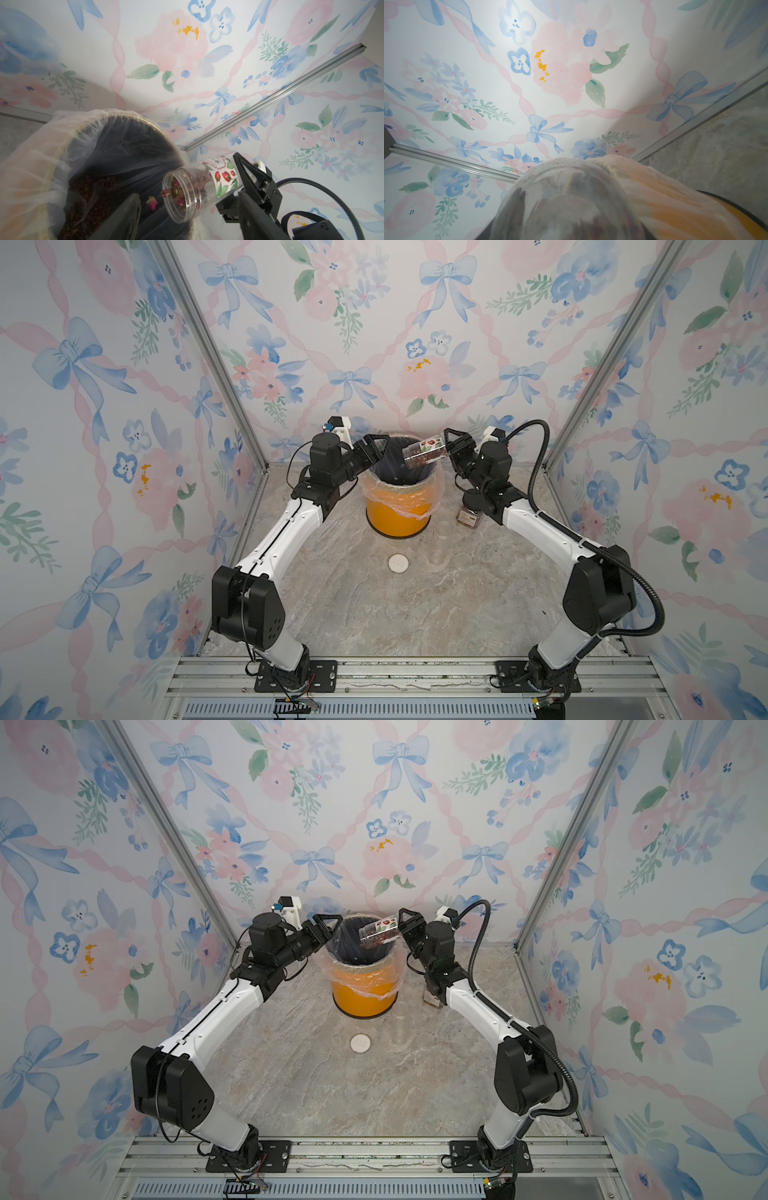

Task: Empty the moldy dried flower tea in the jars
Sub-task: Pour the moldy dried flower tea into the trash bin.

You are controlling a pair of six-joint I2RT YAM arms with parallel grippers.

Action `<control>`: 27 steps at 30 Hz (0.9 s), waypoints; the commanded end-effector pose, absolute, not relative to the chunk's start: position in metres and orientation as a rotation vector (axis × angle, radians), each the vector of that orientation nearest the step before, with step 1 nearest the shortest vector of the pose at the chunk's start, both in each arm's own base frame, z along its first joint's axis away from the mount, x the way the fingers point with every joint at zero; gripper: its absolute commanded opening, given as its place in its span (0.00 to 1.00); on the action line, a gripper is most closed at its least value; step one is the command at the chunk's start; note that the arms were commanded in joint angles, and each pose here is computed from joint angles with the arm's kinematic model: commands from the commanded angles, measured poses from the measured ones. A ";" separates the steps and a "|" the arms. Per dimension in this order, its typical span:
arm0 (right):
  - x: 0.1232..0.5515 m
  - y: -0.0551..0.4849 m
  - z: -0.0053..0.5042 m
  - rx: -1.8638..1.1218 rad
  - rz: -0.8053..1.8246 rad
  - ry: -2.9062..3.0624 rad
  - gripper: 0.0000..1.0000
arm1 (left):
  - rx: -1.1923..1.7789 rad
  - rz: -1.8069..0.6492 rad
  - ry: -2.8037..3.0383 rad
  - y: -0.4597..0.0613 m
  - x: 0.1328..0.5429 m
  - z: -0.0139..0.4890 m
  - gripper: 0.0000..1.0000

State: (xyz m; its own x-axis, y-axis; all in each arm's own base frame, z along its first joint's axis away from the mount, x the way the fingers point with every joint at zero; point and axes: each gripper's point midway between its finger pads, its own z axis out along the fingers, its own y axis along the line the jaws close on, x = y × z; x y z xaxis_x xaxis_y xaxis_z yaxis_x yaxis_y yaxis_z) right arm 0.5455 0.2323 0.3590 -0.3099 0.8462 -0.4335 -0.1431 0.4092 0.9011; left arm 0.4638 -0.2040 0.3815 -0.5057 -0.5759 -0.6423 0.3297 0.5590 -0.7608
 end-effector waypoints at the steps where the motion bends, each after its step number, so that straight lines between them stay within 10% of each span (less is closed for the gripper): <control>1: 0.542 0.236 0.374 0.545 1.029 1.607 0.57 | -0.181 -0.989 1.810 -0.190 0.459 0.374 0.81; 27: 0.549 0.305 0.370 -0.099 0.474 1.800 0.57 | -0.286 -0.735 1.920 -0.126 0.365 0.279 0.98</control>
State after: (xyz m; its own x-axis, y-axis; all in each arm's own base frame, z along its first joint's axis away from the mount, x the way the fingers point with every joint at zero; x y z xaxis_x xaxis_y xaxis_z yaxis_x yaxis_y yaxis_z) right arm 0.5515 0.2910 0.3806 -0.2972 0.3599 -0.8844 -0.2805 0.8525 0.4411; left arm 0.3704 -0.1342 0.2825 -0.4716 -0.5024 -0.7247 0.1304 0.7731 -0.6208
